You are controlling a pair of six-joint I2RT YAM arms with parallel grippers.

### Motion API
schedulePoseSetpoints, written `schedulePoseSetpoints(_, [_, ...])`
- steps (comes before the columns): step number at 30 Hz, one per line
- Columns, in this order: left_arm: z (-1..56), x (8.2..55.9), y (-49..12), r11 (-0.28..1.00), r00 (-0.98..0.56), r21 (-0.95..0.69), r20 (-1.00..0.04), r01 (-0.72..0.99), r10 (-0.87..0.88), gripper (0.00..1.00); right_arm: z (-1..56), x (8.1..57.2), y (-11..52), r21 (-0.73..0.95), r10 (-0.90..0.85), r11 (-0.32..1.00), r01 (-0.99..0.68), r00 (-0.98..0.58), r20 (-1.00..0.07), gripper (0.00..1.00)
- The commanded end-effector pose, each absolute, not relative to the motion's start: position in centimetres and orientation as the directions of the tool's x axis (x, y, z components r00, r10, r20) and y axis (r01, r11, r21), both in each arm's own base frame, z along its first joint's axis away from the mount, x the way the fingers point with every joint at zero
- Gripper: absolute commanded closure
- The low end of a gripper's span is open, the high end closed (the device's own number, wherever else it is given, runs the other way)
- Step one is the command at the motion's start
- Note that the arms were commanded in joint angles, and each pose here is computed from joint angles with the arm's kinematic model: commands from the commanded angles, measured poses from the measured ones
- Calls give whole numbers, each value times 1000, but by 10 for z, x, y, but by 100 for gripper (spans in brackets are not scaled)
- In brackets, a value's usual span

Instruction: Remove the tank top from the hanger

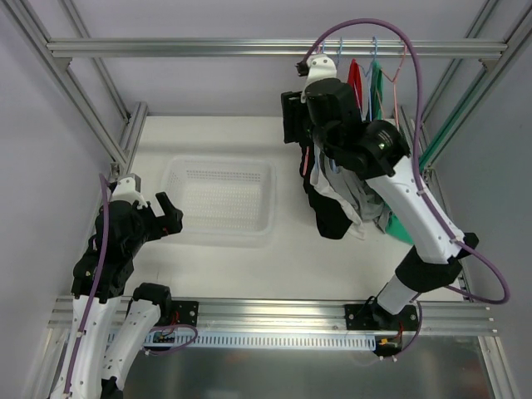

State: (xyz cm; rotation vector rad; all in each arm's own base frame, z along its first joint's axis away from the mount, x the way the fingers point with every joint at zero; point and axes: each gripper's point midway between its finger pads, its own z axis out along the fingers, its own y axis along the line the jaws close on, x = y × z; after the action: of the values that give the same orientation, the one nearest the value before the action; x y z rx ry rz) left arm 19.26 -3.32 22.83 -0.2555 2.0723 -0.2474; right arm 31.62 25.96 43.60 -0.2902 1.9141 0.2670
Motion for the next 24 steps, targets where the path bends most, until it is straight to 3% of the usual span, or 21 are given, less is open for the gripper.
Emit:
schedulePoseSetpoints(1, [234, 197, -39, 952, -466, -302, -836, -51, -290, 1, 455, 328, 235, -36, -95, 977, -212, -280, -955, 39])
schedulePoseSetpoints(16, [235, 196, -41, 951, -462, -307, -838, -42, -291, 1, 418, 366, 212, -46, -78, 994, -97, -364, -928, 43])
schedulePoseSetpoints(24, [233, 197, -43, 951, -475, -308, -832, -36, -287, 1, 444, 361, 212, -45, -76, 993, -110, -292, -953, 44])
